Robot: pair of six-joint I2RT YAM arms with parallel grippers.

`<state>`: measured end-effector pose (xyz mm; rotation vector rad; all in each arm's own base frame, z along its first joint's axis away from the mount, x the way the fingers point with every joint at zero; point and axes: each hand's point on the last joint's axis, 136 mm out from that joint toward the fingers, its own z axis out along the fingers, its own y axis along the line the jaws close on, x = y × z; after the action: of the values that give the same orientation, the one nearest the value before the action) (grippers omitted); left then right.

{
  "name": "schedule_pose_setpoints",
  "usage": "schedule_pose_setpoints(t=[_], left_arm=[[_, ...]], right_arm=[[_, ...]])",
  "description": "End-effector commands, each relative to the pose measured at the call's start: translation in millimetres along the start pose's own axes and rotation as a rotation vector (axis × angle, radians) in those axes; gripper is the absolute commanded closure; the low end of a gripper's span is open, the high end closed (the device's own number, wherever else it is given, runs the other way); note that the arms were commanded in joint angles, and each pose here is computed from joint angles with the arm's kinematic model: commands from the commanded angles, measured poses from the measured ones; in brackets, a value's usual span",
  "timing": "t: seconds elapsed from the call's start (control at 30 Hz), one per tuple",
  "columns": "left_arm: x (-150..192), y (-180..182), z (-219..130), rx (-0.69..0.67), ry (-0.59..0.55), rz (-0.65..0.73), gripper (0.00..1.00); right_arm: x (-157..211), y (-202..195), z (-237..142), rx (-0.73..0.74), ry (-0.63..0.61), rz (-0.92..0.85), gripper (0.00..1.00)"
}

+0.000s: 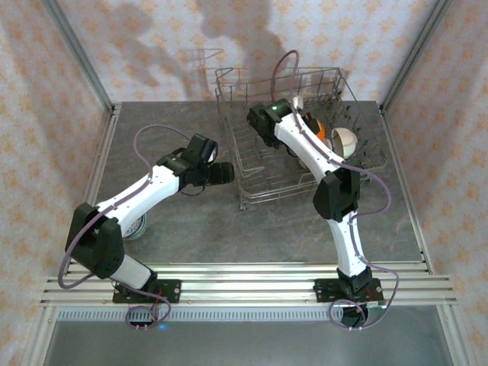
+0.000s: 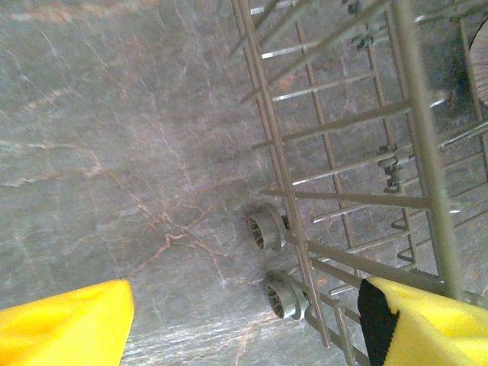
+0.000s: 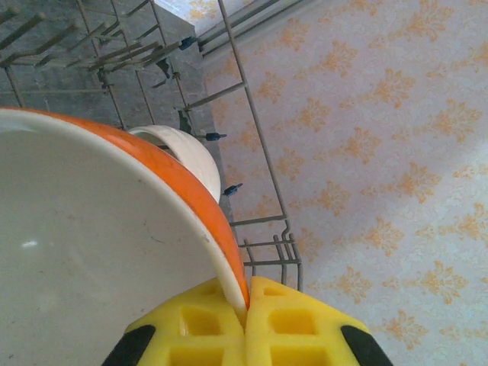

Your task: Load the bowls into the dish rack

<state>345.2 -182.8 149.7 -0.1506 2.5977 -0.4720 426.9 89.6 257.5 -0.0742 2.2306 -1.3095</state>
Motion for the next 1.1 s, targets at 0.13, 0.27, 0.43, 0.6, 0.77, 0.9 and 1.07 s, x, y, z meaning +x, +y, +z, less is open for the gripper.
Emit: schedule_pose_setpoints(t=[0.13,0.27,0.43,0.6,0.77,0.9,1.07], left_arm=[[-9,32,-22,-0.086,-0.071,-0.011,0.21],[-12,41,-25,-0.092,-0.077,-0.026,0.20],[-13,48,-26,-0.097,-0.082,-0.040,0.20],[-13,46,-24,-0.079,-0.071,-0.030,0.21],[-5,39,-14,-0.032,-0.031,-0.031,0.21],[2,29,-5,0.016,0.005,-0.019,0.21],[12,20,1,0.037,0.033,0.005,0.21]], right_arm=[[-2,-13,4,0.114,-0.017,-0.049,1.00],[-3,-8,7,0.136,-0.018,-0.074,1.00],[-3,-9,7,0.152,-0.026,-0.093,1.00],[-3,-6,10,0.172,-0.029,-0.142,1.00],[-4,2,13,0.191,-0.030,-0.209,1.00],[-5,12,13,0.207,-0.039,-0.274,1.00],[-4,26,12,0.212,-0.046,-0.328,1.00]])
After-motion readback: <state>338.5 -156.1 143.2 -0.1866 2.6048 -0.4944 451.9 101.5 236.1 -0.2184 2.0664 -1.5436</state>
